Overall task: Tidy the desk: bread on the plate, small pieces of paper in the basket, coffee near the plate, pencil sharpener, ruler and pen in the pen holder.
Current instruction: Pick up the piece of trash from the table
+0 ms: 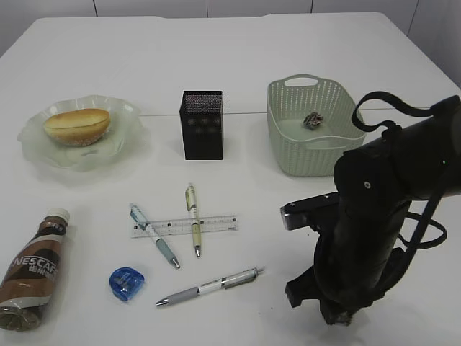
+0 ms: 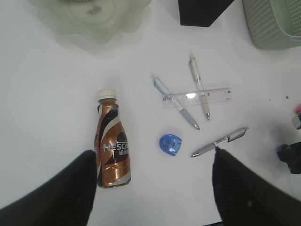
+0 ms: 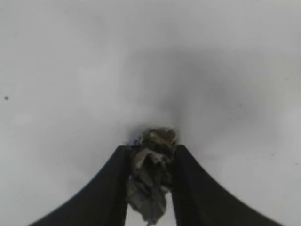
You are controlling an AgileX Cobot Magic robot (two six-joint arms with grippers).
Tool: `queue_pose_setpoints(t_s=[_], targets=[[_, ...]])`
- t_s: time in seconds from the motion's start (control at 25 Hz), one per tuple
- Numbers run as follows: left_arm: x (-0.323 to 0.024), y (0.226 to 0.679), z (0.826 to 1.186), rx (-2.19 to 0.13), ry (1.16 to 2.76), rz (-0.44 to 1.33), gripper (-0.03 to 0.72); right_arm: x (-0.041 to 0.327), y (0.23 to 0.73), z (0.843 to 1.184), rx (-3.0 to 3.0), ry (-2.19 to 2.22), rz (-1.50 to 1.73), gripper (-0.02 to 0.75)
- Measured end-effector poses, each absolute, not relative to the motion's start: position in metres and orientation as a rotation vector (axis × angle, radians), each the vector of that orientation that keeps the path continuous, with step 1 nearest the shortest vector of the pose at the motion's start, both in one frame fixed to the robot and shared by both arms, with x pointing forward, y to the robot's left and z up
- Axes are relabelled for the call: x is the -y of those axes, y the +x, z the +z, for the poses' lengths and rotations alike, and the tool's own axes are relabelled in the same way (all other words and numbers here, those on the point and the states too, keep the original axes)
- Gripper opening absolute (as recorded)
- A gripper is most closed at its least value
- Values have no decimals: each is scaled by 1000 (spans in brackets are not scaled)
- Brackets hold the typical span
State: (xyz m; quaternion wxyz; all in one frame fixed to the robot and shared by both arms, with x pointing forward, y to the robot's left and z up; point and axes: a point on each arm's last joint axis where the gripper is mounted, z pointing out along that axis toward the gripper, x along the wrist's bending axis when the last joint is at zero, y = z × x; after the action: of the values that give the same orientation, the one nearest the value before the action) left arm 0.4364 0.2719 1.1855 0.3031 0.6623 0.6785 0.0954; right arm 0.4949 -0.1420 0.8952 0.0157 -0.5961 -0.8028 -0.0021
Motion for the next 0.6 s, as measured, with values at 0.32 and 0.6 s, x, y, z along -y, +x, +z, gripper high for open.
queue_pose_setpoints(t_s=[0.32,0.6], targets=[[-272,436,1185,-1798,1755,253,559,143,494,896,2494,-1848,18,-4],[-273,436,1185,-1803,1761,266,559,136,503,924,2476,-1833,64,-5]])
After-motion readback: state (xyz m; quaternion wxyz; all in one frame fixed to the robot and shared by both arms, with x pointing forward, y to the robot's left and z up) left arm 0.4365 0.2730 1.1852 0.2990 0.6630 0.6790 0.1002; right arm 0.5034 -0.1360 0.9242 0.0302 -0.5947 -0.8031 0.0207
